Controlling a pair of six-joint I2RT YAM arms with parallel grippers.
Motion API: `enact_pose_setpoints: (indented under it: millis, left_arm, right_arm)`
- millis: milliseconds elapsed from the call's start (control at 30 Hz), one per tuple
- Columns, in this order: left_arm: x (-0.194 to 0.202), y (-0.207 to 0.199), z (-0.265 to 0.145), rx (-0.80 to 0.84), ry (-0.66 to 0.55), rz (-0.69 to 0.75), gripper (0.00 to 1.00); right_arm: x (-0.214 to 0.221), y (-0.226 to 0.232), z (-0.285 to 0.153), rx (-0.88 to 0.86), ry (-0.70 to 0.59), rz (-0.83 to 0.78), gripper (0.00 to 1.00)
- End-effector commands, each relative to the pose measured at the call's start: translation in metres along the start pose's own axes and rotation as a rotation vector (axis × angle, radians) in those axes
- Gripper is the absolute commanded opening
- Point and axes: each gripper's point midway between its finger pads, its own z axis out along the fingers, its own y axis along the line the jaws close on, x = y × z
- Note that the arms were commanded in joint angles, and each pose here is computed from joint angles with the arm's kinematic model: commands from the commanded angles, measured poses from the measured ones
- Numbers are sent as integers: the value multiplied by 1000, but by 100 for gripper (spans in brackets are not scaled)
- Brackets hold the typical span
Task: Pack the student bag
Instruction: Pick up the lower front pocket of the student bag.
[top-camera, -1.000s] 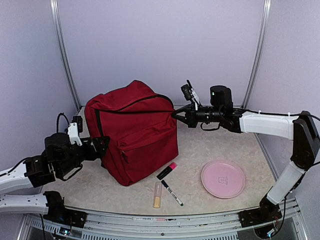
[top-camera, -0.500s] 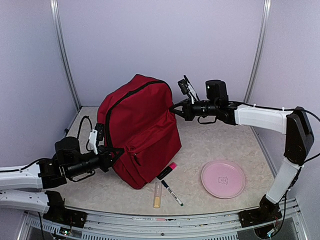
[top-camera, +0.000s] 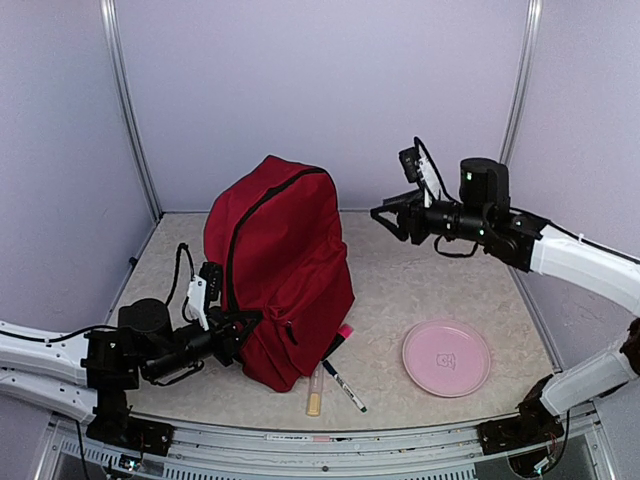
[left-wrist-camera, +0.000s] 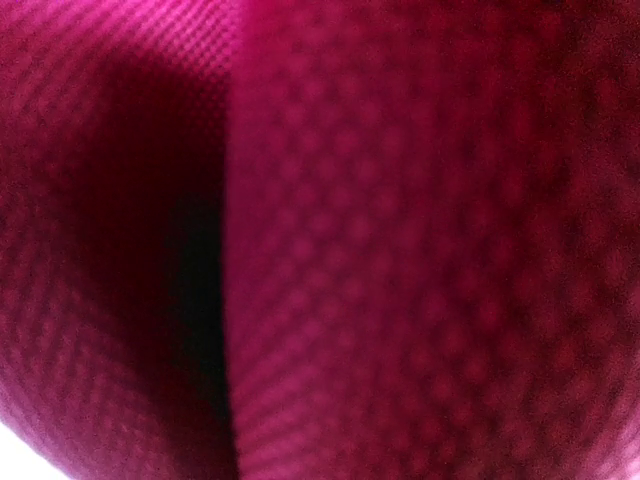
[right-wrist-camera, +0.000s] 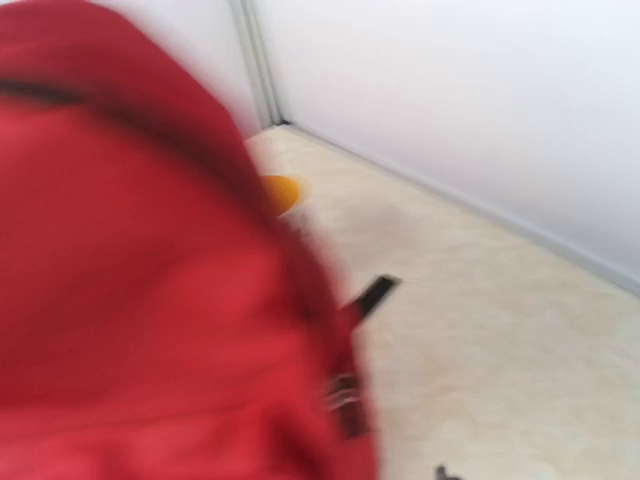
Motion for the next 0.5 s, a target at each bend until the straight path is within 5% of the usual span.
enact_pose_setpoints:
  millis: [0, 167, 467]
  left_arm:
    - [-40, -8, -2, -11, -132, -20, 0]
    - [-40, -12, -2, -3, -128, -11, 0]
    - [-39, -17, -2, 1, -120, -7, 0]
  right_arm:
    - [57, 112, -11, -258, 42, -115, 53]
    - [105, 208, -12, -432, 17, -161, 54]
    - [138, 232, 36, -427, 48, -147, 54]
